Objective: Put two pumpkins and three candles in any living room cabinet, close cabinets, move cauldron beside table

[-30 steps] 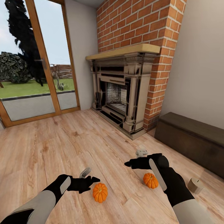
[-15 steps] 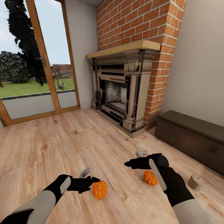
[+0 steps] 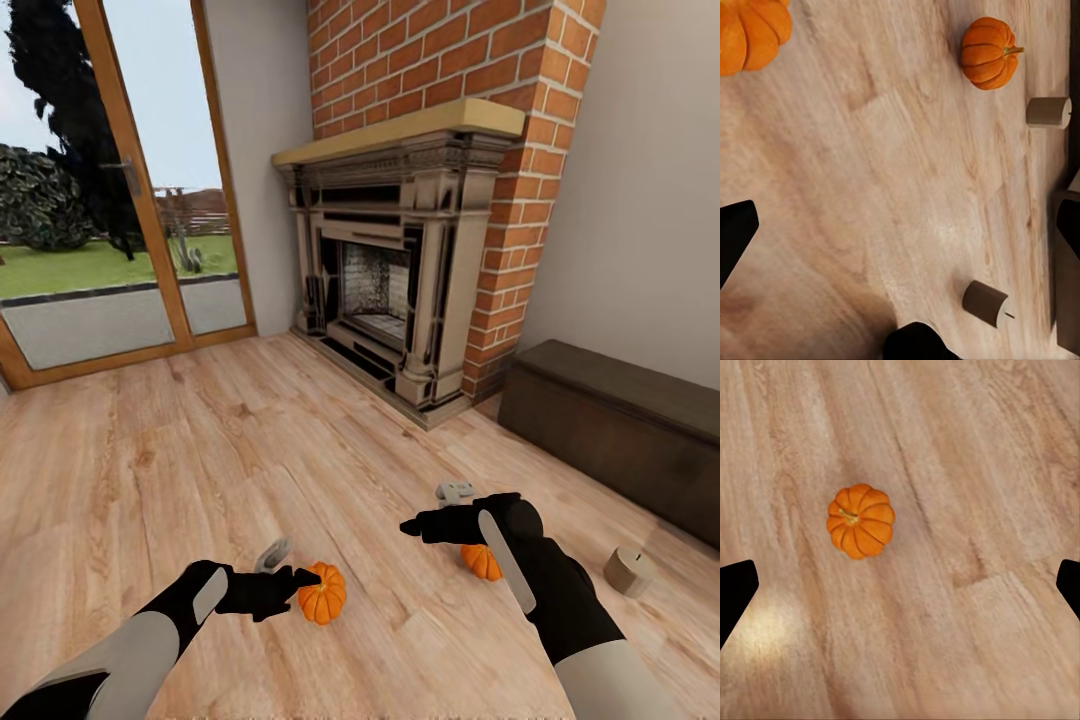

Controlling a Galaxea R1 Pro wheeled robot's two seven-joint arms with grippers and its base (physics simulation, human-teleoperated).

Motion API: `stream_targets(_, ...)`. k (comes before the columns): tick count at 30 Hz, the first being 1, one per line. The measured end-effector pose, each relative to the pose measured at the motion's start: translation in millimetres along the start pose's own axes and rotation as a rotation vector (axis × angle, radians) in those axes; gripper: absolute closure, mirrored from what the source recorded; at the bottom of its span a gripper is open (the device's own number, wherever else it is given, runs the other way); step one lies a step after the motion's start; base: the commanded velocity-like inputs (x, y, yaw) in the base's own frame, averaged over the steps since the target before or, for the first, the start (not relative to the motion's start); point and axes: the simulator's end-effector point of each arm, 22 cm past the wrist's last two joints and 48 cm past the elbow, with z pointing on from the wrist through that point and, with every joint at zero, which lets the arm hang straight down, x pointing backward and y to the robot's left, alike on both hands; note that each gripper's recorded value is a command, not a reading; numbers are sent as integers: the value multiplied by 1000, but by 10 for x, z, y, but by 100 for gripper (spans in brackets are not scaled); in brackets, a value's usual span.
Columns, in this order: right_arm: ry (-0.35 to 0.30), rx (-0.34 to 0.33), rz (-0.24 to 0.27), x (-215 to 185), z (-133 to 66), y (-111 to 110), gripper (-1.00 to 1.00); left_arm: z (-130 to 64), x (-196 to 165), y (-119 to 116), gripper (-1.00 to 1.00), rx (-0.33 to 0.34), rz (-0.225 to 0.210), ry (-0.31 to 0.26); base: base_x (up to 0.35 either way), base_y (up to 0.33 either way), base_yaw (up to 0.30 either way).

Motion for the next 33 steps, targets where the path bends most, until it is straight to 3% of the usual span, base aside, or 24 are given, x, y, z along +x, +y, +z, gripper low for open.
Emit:
stream_targets(10, 4, -1, 2, 14, 18, -1, -100, 6, -53, 40, -100, -8, 15, -25, 0, 0, 0)
stream_targets(22, 4, -1, 2, 14, 18, -2, -100, 7, -94, 232, -100, -93, 28, -51, 9, 0, 0)
stream_targets(33, 3, -1, 2, 13, 16, -3, -100, 6, -97, 236, -100, -95, 28, -52, 199, 0, 0)
